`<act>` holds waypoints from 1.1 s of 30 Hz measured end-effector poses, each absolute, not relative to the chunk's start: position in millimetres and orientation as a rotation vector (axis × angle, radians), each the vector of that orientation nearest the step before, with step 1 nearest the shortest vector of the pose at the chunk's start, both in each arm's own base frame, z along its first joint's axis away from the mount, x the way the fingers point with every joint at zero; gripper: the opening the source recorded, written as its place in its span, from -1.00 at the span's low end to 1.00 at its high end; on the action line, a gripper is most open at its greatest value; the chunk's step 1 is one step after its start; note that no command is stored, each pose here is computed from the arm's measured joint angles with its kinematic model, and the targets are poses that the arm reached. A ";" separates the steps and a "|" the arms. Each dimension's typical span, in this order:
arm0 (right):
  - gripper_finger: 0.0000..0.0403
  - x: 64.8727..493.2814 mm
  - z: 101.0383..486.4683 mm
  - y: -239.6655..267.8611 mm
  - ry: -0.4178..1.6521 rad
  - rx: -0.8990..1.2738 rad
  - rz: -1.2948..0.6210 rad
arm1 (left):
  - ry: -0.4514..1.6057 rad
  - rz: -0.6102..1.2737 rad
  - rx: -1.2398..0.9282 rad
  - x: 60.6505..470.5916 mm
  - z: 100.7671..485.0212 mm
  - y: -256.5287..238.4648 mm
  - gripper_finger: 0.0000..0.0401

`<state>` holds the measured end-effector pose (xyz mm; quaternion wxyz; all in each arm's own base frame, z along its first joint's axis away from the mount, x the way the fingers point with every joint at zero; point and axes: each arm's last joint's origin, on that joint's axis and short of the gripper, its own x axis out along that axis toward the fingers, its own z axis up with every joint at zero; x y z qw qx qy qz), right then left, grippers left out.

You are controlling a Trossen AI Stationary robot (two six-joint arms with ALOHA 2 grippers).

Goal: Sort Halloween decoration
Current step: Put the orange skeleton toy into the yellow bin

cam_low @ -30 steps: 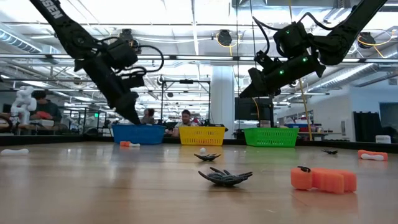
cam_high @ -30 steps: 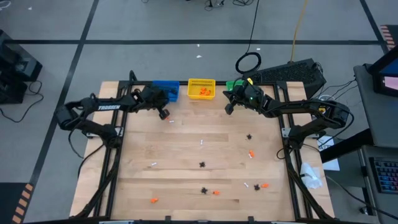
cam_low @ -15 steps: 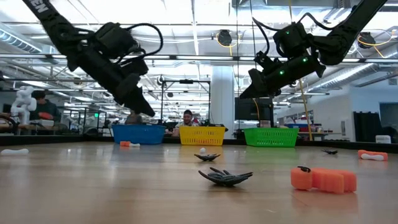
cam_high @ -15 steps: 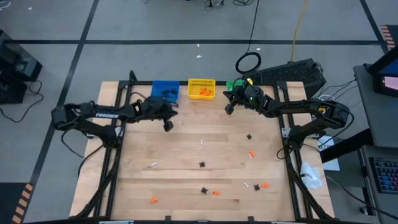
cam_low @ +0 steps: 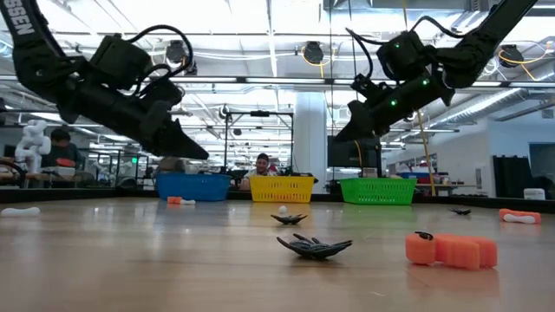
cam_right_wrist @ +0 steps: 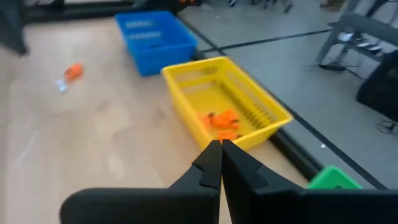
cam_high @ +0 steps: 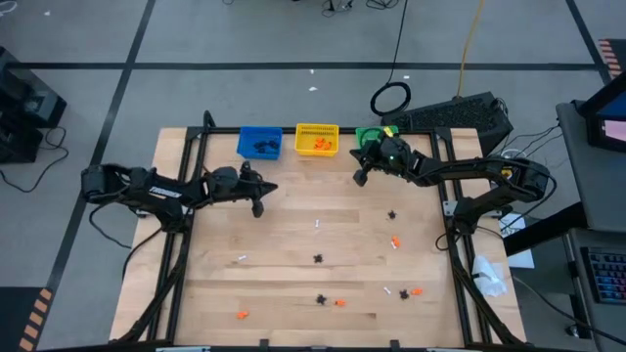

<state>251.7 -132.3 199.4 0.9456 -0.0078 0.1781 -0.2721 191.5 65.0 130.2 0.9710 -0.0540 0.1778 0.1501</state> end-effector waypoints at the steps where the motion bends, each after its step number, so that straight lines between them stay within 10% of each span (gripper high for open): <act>1: -0.99 254.7 200.7 -129.3 0.384 -0.022 -0.537 | 0.353 0.303 -0.109 190.1 129.3 64.5 -0.97; 16: -0.96 263.8 202.4 -35.1 1.040 0.283 -0.238 | 0.365 0.305 -0.113 187.2 126.0 63.4 -0.97; 33: -0.37 213.8 169.2 30.2 1.467 0.689 -0.572 | 0.365 0.307 -0.114 187.2 126.0 63.5 -0.97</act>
